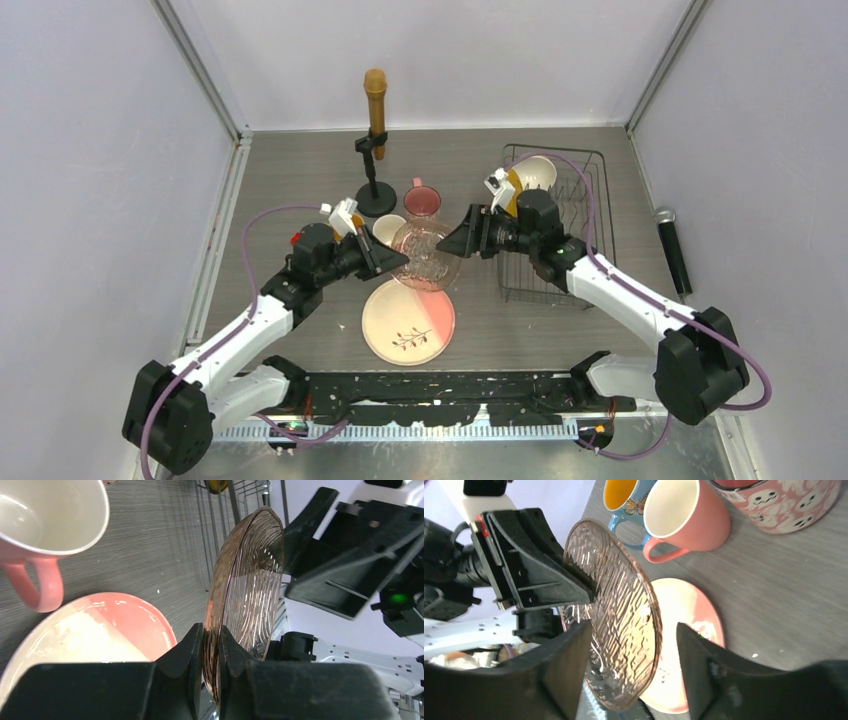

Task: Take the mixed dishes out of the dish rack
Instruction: Place the plate at the center of the board.

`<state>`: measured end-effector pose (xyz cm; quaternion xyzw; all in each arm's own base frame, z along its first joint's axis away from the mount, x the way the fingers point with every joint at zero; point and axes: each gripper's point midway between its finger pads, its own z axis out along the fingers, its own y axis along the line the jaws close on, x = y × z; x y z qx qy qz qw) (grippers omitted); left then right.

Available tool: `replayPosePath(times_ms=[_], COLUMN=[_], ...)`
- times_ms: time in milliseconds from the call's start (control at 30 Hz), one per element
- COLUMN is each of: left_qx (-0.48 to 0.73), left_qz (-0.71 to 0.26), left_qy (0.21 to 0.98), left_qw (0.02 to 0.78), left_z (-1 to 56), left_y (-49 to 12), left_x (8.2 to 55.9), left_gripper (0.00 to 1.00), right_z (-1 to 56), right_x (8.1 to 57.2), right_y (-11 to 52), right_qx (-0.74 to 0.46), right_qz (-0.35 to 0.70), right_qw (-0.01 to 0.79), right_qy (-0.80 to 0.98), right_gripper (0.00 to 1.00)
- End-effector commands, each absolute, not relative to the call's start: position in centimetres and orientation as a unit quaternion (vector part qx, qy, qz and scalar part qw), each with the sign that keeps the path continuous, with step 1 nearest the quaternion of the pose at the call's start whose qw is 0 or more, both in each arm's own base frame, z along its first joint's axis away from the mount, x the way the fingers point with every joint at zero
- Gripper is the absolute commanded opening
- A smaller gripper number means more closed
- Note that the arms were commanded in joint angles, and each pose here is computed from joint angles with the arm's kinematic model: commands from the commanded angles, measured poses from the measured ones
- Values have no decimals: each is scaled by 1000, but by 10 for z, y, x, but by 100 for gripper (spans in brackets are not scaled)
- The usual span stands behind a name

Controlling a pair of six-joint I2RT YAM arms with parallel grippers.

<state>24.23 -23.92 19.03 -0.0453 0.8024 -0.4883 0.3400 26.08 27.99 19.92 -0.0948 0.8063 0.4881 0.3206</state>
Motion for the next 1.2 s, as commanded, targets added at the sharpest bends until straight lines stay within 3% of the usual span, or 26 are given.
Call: replayPosePath(times_ms=[0,67,133,400,633,933,1167], left_qx=[-39,-36,-33,-26,-37,-7,-12], left_qz=[-484,-479,-469,-428,-400,-395,-358], left_qy=[796,800,807,849,883,905,925], left_qw=[361,359,356,309,244,157,130], left_z=[203,201,196,163,122,90,68], left_y=[-238,-237,-234,-219,-210,-218,-208], left_x=[249,247,243,217,191,154,138], left_gripper=[0,0,0,0,0,0,0], right_z=[223,222,222,238,252,240,233], right_x=[267,271,274,294,285,279,280], right_y=[268,257,245,161,101,95,98], right_qx=[-90,-74,-62,68,182,166,155], right_qz=[463,435,406,253,196,176,172], right_qw=[380,396,416,546,623,620,612], right_qy=[795,805,811,796,735,746,756], right_gripper=[86,96,99,99,99,99,99])
